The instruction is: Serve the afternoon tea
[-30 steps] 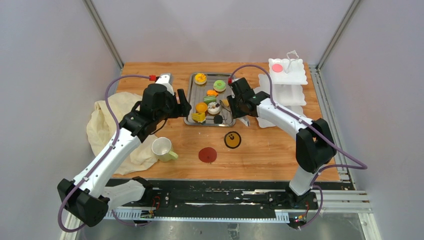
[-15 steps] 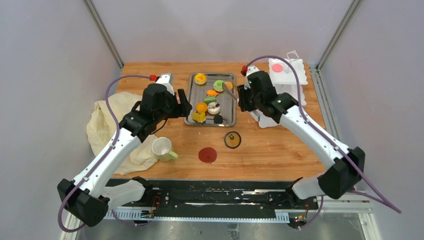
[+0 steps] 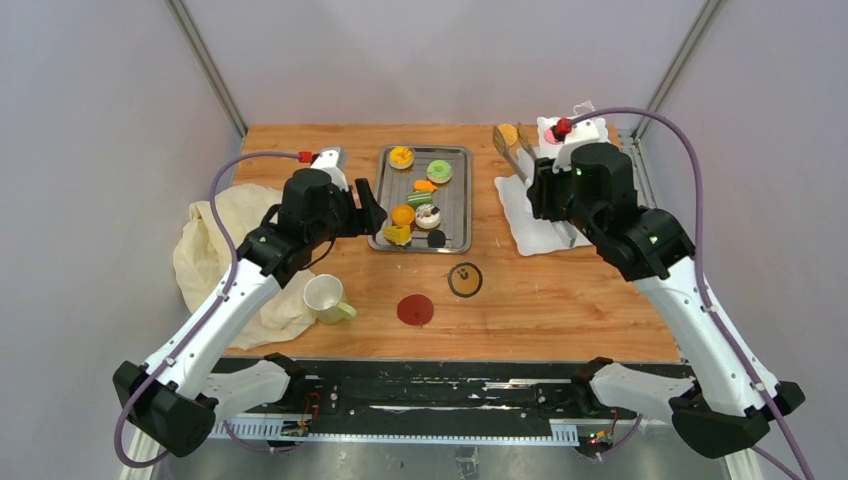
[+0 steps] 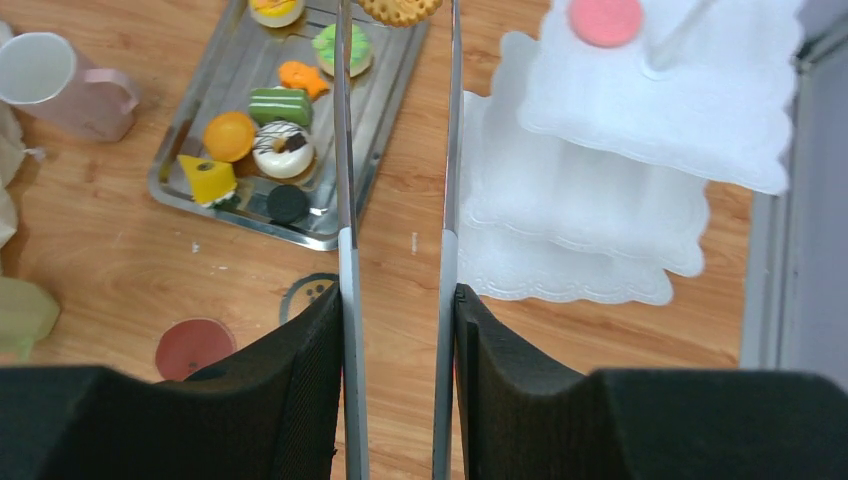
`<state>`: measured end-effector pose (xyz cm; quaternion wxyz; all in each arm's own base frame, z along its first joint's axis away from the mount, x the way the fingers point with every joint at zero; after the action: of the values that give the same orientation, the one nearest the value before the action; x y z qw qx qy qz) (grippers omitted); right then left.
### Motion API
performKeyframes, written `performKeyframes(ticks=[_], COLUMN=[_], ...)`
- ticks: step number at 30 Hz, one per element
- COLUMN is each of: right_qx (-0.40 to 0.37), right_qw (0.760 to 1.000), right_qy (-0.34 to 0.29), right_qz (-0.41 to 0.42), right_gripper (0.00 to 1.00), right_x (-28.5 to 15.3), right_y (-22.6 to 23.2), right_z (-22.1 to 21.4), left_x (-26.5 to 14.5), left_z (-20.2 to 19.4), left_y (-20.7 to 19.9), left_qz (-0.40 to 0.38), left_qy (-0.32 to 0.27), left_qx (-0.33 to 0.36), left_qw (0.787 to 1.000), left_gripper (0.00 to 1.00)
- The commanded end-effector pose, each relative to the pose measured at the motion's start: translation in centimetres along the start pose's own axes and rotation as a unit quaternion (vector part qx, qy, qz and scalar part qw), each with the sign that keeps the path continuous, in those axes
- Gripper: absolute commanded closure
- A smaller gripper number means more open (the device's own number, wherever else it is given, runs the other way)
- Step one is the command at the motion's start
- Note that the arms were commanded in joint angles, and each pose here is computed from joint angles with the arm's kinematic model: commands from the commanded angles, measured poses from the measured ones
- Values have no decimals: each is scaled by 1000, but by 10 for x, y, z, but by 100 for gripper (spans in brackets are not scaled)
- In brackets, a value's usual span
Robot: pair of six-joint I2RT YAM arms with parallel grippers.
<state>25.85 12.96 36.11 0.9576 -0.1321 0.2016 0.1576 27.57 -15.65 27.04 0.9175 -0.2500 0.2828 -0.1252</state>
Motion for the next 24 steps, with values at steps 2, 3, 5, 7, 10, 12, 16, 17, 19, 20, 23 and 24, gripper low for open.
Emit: performKeyframes(ticks=[2, 3, 5, 7, 10, 12, 16, 17, 19, 20, 23, 24], right_qx=[-1, 2, 8, 12, 15, 17, 18, 19, 19, 21, 25, 25], right_qw=[997, 996, 996, 995, 994, 993, 992, 992, 991, 991, 990, 990], right_qy=[29, 30, 31, 31, 34, 38, 50, 52, 59, 62, 68, 70], right_qz=[-73, -79, -88, -97, -106, -109, -114, -116, -117, -118, -121, -122], right_gripper=[85, 85, 85, 85, 85, 85, 84, 83, 81, 80, 79, 78], right_x=[-19, -21, -25, -29, -32, -32, -29, -29, -27, -26, -22, -21], right_y=[-38, -42, -49, -55, -62, -65, -68, -69, -70, -70, -72, -72], right_z=[-16, -18, -20, -21, -23, -25, -32, -34, -38, -40, -45, -46], left_x=[-6, -7, -7, -7, -5, -4, -3, -3, -2, -2, -1, -1], left_z=[8, 8, 8, 7, 6, 6, 5, 5, 4, 4, 2, 3], left_y=[-6, -6, -6, -6, -6, -6, -7, -7, -6, -6, -5, -5], left_qz=[-21, -21, -21, -21, -21, -22, -24, -24, -23, -23, -21, -22], left_qy=[-17, -17, -17, -16, -14, -13, -12, -11, -10, -10, -8, -8], left_qx=[-7, -6, -6, -7, -8, -8, -9, -9, -9, -9, -10, -10], left_qw=[1000, 1000, 1000, 1000, 1000, 1000, 1000, 1000, 1000, 1000, 1000, 1000], left_gripper=[28, 28, 28, 28, 28, 28, 28, 28, 28, 28, 28, 28])
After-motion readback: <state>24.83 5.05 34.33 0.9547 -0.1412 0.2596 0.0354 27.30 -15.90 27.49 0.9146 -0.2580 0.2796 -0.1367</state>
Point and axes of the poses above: each gripper's point midway between its finger pads, its own x axis out along the fingers, its own y axis along the line the jaws close on, z = x × y, the point moved 3 cm from there along -x, back along the fingers, and after that the axes turned 12 degrees about -x, right-handed, at the moved point
